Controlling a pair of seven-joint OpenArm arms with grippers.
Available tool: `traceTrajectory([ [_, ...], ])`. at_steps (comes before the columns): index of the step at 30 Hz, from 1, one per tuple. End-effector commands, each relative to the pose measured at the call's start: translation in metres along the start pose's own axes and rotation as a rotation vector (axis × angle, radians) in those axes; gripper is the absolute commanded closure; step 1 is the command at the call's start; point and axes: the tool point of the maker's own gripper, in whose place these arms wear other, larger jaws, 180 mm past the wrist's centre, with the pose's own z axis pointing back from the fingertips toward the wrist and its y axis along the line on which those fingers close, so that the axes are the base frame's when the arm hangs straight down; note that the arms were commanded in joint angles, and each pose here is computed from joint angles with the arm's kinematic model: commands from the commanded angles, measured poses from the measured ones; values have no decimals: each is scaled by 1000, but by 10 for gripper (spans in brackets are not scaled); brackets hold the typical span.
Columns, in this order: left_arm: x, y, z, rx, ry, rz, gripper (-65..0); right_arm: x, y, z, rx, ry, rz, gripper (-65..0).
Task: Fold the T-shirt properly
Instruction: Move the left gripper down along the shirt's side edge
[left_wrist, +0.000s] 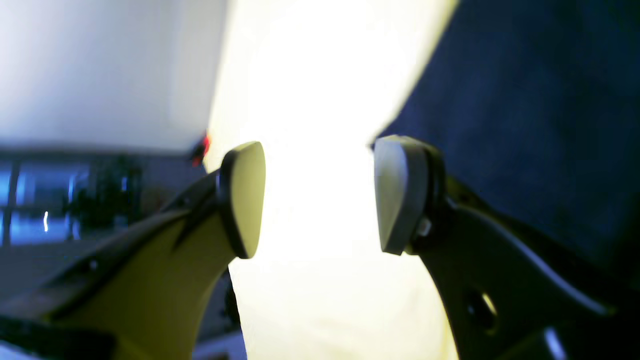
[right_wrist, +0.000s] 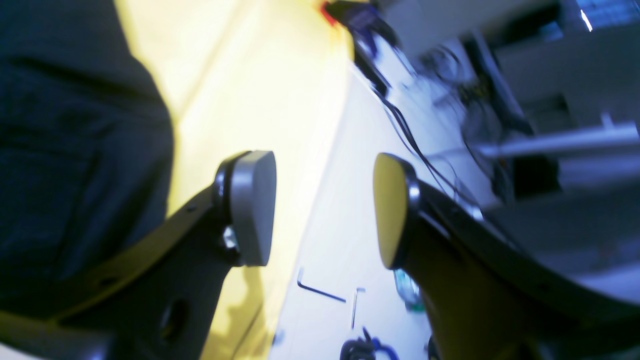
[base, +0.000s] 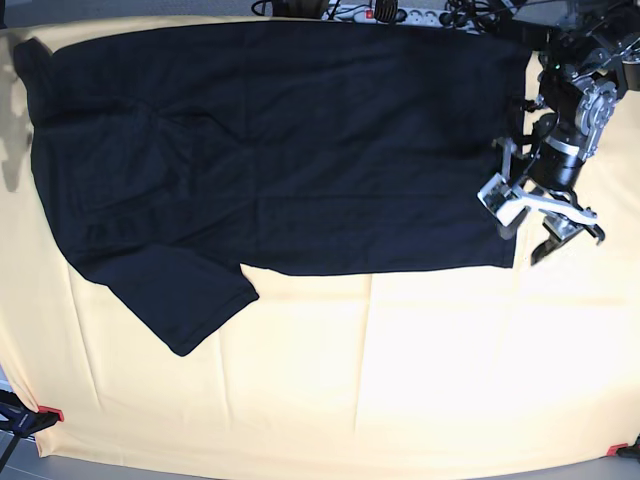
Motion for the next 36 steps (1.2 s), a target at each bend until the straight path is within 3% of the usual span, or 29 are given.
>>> traceTrajectory([
  [1,3,22,-4,80,-14,28,-340,8,-5,2,-11,-32,-15,-333],
  [7,-22,56,-25,208,46,375,-340,-3,21,4,71,-48,-184,-335],
  [11,-41,51,-38,119,54,615,-340,-12,9,-5,27,-56,-306,-335],
  [15,-53,48,-47,27,-6,833,-340,-25,-7,-17,-8,-47,-382,-335],
  [21,-96,65,-71,17,-20,1139,-340,-37,-3,-29,74,-39,-471,-335],
  [27,-114,36,-111,-180,-37,1288,-344,-39,1,-29,95,-38,-466,-335],
  [31,-105,5,-126,-335,-52,1310,-347,-39,0,-29,94,-38,-465,-335],
  [36,-99,-24,-131,-418,-4,1309,-347,-39,0,-29,94,-38,-465,-335],
])
